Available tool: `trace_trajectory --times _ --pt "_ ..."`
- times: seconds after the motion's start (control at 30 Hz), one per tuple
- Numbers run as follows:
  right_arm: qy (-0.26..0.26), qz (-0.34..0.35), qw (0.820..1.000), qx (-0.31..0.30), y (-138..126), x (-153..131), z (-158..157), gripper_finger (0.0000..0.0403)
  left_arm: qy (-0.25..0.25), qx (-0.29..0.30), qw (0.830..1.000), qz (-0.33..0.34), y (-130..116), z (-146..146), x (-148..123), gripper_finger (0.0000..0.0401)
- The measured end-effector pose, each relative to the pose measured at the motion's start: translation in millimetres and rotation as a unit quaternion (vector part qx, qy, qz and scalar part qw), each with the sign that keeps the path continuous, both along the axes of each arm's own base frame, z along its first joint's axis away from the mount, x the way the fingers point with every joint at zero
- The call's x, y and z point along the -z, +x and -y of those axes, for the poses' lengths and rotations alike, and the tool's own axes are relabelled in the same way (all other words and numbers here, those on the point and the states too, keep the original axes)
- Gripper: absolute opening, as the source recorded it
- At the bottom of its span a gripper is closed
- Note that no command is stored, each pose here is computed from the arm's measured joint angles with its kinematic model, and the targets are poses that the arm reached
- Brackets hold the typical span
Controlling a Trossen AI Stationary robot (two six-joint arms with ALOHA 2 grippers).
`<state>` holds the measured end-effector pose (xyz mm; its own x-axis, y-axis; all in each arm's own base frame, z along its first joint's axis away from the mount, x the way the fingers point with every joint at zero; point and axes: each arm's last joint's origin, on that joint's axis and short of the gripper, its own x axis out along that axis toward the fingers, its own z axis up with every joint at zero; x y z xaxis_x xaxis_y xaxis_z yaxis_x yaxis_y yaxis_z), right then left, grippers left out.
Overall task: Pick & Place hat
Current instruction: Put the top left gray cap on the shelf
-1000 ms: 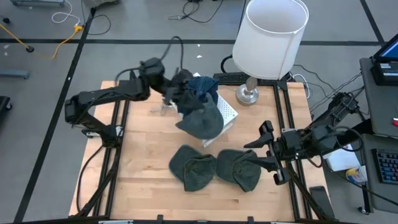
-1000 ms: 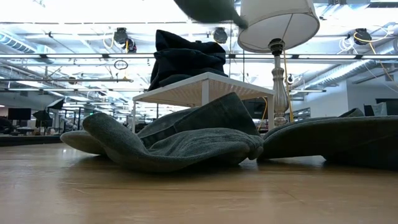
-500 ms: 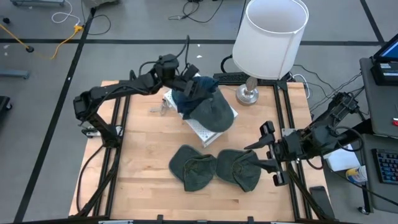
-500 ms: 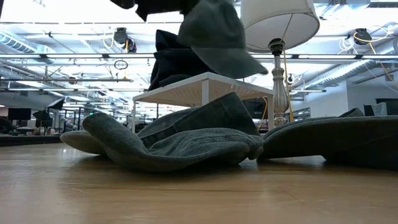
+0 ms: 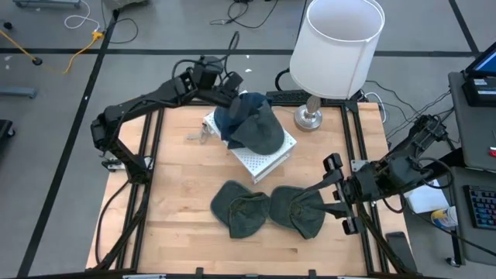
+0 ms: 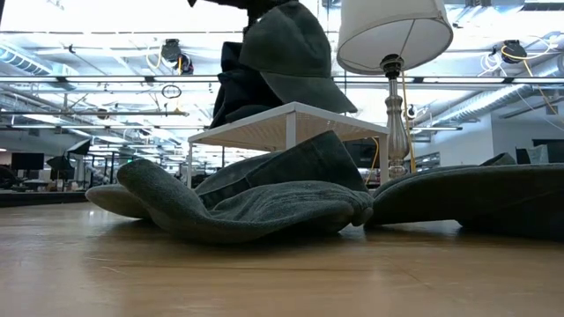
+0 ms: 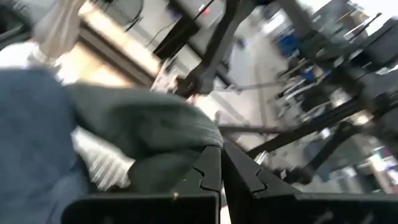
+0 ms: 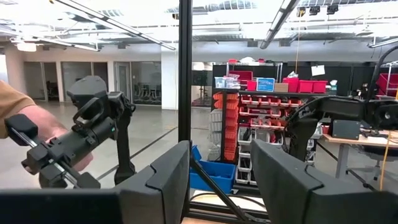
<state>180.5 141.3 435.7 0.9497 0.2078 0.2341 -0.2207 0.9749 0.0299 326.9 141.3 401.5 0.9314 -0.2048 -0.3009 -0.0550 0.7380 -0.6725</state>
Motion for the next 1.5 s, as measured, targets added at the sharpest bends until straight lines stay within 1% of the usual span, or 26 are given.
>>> trace_trajectory --times 0.1,0.2,0.33,0.43,0.5,0.7,0.8,0.9,1.0,1.17,1.23,1.3,1.4,1.5 --pt "-0.009 0.002 1.000 0.003 0 0 0 0.0165 0.011 -0.004 1.000 -0.029 -1 4 4 0.0000" --pt "-0.020 0.005 1.000 0.006 0 0 0 0.0164 0.022 -0.004 0.999 -0.034 1 7 5 0.0000" --pt "-0.020 0.005 1.000 0.006 0 0 0 0.0164 0.054 -0.042 0.997 -0.043 4 12 5 0.0000" --pt "-0.015 0.004 1.000 0.005 0 0 0 0.0164 0.067 -0.055 0.995 -0.048 5 14 6 0.0000" --pt "-0.012 0.004 1.000 0.005 0 0 0 0.0164 0.073 -0.072 0.993 -0.064 4 14 8 0.0000" --pt "-0.012 0.003 1.000 0.005 0 0 0 0.0164 0.118 -0.122 0.976 -0.133 1 17 18 0.0000" --pt "-0.017 0.004 1.000 0.006 0 0 0 0.0164 0.135 -0.132 0.972 -0.140 1 19 18 0.0000" --pt "-0.023 0.005 1.000 0.007 0 0 0 0.0164 0.159 -0.151 0.964 -0.150 2 21 19 0.0000" --pt "-0.027 0.006 1.000 0.008 0 0 0 0.0164 0.179 -0.157 0.958 -0.160 3 25 20 0.0000" --pt "-0.040 0.009 0.999 0.011 0 0 0 0.0164 0.187 -0.159 0.950 -0.194 6 26 30 0.0000" --pt "-0.047 0.011 0.999 0.013 0 0 0 0.0164 0.191 -0.156 0.948 -0.201 13 28 35 0.0000" --pt "-0.054 0.010 0.998 0.015 0 0 0 0.0164 0.195 -0.159 0.942 -0.221 13 28 41 0.0000" --pt "-0.062 0.010 0.998 0.017 0 1 0 0.0164 0.206 -0.169 0.939 -0.219 18 30 43 0.0000" --pt "-0.062 0.009 0.998 0.018 0 1 0 0.0164 0.213 -0.181 0.930 -0.239 17 29 46 0.0000"
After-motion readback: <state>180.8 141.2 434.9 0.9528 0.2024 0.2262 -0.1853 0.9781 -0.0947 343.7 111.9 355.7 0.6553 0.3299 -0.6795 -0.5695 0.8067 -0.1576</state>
